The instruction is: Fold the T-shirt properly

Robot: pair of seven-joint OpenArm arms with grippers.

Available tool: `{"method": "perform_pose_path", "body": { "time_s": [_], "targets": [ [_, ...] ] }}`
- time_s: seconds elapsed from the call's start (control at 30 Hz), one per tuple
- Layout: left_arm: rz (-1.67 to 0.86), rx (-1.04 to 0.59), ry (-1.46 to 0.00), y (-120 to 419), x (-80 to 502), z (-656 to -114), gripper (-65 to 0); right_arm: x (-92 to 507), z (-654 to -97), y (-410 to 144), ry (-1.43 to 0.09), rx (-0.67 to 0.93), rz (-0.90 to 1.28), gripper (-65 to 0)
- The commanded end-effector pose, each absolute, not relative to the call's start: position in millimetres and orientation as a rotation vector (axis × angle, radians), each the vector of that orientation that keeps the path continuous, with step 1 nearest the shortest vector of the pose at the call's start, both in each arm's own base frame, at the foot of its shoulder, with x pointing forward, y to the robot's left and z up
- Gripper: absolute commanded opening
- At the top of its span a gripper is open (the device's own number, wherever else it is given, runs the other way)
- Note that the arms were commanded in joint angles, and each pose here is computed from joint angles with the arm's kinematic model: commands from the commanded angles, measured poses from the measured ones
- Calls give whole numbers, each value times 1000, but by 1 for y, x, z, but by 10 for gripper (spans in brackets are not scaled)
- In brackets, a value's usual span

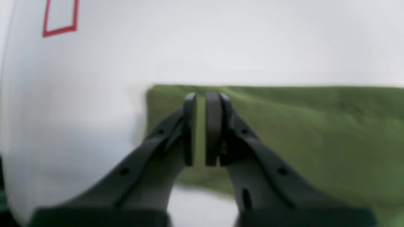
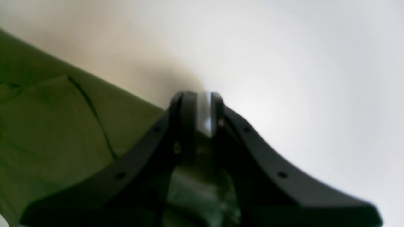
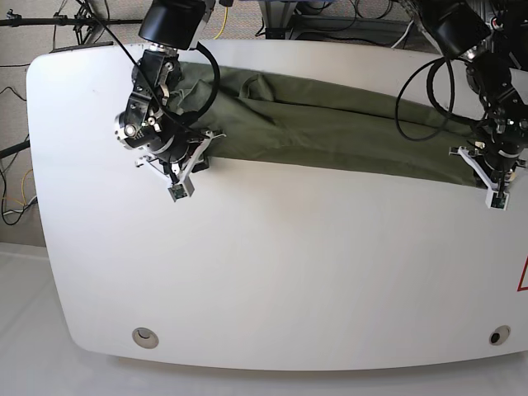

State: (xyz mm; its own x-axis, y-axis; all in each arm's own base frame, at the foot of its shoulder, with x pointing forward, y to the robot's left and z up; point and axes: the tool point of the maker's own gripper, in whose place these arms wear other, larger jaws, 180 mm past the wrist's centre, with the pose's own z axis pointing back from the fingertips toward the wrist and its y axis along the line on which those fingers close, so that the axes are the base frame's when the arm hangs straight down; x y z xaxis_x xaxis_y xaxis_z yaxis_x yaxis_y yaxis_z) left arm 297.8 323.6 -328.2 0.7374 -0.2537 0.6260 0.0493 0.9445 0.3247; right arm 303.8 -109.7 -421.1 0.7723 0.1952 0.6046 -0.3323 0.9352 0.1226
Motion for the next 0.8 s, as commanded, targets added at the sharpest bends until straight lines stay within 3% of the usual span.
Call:
{"method": "perform_pose_path", "body": {
  "time_s": [0.0,0.57,0.77],
  "targets": [
    [-184,303,-787,312,304,-310,-635,316,-411,-109,-665,232,293,-581],
    [-187,334,-772,329,301,-309,-641,323,-420,-112,-663,268,261,-583],
    [-196,348,-842,347,308,-302,-322,332,-425,-100,-651,293,282,-584]
  ]
}}
